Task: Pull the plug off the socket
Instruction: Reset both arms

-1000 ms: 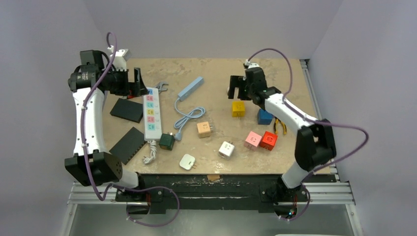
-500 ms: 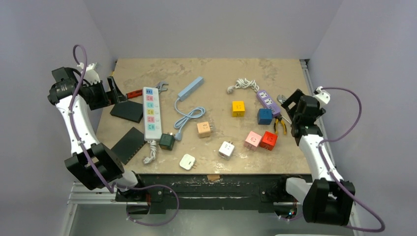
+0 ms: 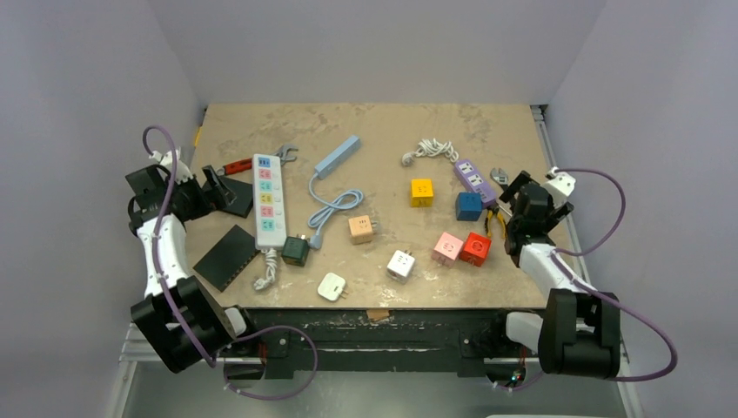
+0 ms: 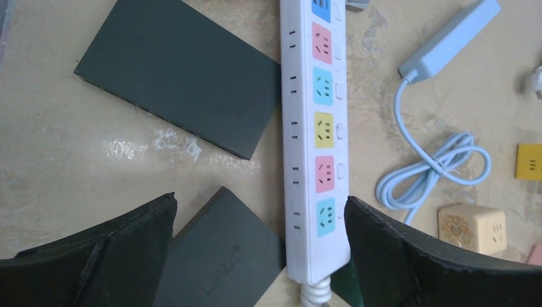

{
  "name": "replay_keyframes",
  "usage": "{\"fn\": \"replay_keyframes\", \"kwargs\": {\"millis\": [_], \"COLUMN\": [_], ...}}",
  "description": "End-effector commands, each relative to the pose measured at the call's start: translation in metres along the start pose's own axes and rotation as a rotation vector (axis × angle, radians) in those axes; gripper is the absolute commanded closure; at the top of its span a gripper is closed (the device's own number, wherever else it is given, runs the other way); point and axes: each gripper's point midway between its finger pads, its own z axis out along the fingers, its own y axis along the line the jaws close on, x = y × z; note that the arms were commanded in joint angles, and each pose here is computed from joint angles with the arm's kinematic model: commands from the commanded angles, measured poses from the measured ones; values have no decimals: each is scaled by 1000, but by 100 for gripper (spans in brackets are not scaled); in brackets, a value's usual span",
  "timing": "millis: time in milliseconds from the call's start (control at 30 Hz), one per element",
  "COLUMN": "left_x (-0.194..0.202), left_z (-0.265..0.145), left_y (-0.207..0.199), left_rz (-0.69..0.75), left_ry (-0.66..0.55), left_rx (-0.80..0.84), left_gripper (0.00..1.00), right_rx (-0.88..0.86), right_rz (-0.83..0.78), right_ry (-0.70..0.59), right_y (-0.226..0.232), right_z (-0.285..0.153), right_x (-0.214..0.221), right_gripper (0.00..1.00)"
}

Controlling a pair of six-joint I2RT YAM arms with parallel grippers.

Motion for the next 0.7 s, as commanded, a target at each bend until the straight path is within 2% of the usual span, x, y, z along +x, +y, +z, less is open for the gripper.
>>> {"fn": "replay_keyframes", "kwargs": {"millis": [0,167,267,500,667], "left_x": [-39,-19,-20,-3,10], "left_z": [20,53,63,74,73], "left_y": [5,-4,-15,-29,-38], "left_rz": [77,160,145,210,269], "left_ry": [-250,-239,-293,-381,-459], "left_rx": [-32,-106,-76,-53,-26], "left_gripper": [0,0,0,0,0], "right_rx": [-57,-66,-101,-120,-159], "right_rz": [37,54,23,-96,-93], "right_ry": [-92,-136,-149,-187,-235], "right_y": [7,4,10,29,35], "right_z": [1,-6,-8,-19,-26], "right_x": [-4,5,11,23,20], "right_gripper": [1,1,1,1,1]}}
